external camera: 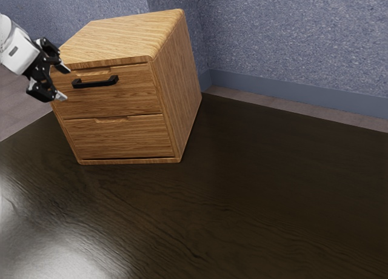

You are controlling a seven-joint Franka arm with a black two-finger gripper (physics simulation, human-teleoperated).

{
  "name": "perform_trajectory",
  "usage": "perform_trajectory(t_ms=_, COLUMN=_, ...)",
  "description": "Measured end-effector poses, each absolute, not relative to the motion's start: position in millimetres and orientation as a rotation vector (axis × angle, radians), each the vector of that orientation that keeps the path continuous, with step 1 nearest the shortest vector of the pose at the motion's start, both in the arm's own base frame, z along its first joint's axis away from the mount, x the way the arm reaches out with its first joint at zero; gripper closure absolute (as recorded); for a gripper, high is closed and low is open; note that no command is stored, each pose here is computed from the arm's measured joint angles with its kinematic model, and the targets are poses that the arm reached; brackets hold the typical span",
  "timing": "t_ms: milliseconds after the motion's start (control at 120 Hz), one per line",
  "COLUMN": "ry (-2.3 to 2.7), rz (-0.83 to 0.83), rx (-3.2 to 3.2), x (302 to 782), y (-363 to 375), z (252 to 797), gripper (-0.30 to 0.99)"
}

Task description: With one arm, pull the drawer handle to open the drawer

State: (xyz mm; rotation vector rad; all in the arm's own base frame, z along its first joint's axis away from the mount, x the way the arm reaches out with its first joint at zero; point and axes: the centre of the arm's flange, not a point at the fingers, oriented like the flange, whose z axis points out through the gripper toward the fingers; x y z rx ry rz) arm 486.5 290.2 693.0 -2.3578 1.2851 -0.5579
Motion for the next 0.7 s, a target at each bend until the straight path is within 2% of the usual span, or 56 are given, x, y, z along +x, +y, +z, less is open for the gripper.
perform_trajectory(t_ms=700, ry=1.342, rz=-0.586, rx=-2.362, x=517.2, y=278.1, z=665.1, gripper=0.16)
